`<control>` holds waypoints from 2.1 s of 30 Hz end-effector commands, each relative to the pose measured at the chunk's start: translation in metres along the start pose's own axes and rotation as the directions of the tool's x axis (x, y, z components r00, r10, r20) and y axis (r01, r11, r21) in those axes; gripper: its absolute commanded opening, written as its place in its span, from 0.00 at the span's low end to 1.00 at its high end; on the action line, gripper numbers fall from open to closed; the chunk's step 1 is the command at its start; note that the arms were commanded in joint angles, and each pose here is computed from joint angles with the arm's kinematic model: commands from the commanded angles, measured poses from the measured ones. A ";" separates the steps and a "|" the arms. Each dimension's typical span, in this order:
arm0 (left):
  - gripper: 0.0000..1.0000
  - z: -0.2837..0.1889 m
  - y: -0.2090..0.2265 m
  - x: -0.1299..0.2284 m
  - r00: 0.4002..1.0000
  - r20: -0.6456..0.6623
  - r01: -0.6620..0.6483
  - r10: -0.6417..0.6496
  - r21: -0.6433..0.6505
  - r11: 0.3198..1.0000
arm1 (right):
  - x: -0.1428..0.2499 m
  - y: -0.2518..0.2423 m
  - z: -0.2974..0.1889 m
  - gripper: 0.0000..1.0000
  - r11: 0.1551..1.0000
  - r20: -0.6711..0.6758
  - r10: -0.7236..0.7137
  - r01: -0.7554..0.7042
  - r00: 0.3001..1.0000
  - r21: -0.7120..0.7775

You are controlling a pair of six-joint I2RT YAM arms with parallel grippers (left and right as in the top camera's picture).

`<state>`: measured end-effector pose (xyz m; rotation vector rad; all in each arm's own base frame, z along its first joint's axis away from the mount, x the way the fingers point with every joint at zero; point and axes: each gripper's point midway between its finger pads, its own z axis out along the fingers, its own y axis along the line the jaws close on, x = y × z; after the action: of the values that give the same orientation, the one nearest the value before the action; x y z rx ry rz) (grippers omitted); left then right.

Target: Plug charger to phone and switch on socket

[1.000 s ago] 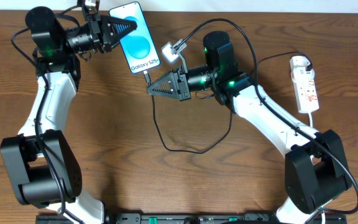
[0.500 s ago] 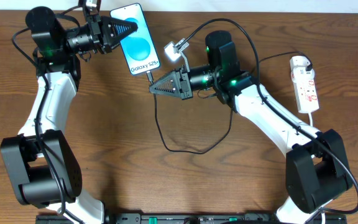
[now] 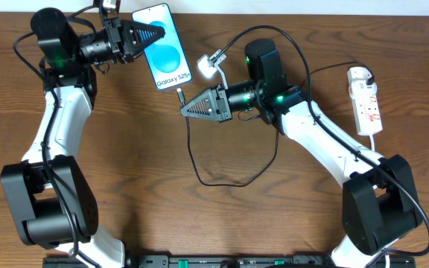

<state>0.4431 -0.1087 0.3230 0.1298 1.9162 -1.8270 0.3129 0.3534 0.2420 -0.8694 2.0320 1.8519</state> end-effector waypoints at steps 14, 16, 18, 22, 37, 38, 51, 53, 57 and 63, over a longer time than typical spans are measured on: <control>0.07 0.001 -0.007 -0.003 0.999 0.005 -0.042 0.042 0.002 0.999 | -0.001 0.017 -0.003 0.01 0.995 -0.006 -0.091 0.090 0.996 -0.047; 0.07 0.001 -0.007 -0.003 0.999 0.005 -0.042 0.042 0.002 0.999 | -0.001 0.017 -0.003 0.01 0.994 -0.006 -0.095 0.094 0.995 -0.048; 0.08 0.001 -0.007 -0.003 0.999 0.005 -0.042 0.042 0.002 0.999 | -0.001 0.018 -0.003 0.01 0.994 -0.006 -0.096 0.095 0.995 -0.048; 0.07 0.001 -0.007 -0.003 0.999 0.005 -0.042 0.042 0.002 0.999 | -0.001 0.018 -0.003 0.01 0.994 -0.006 -0.101 0.101 0.995 -0.051; 0.07 0.001 -0.007 -0.003 0.999 0.004 -0.042 0.042 0.002 0.999 | -0.001 0.022 -0.004 0.01 0.990 -0.010 -0.125 0.124 0.992 -0.072; 0.07 0.001 -0.007 -0.003 0.999 0.004 -0.041 0.041 0.002 0.999 | -0.001 0.022 -0.004 0.01 0.989 -0.009 -0.129 0.128 0.992 -0.072; 0.07 0.001 -0.005 -0.002 1.000 0.000 -0.032 0.032 0.002 1.000 | -0.002 0.022 -0.003 0.01 0.989 -0.005 -0.132 0.131 0.991 -0.066; 0.07 0.001 -0.005 -0.001 1.000 -0.001 -0.031 0.031 0.003 1.000 | -0.003 0.020 -0.003 0.01 0.992 -0.001 -0.117 0.117 0.993 -0.055; 0.07 0.002 -0.005 -0.001 1.000 -0.002 -0.030 0.030 0.003 1.000 | -0.003 0.017 -0.003 0.01 0.993 0.002 -0.107 0.107 0.994 -0.042; 0.08 0.005 -0.005 0.002 1.000 -0.014 -0.025 0.025 0.007 1.000 | -0.004 0.016 -0.003 0.01 0.994 0.005 -0.107 0.107 0.994 -0.034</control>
<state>0.4428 -0.1096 0.3219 0.1253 1.9216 -1.8322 0.3095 0.3537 0.2487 -0.9545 1.9408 1.8487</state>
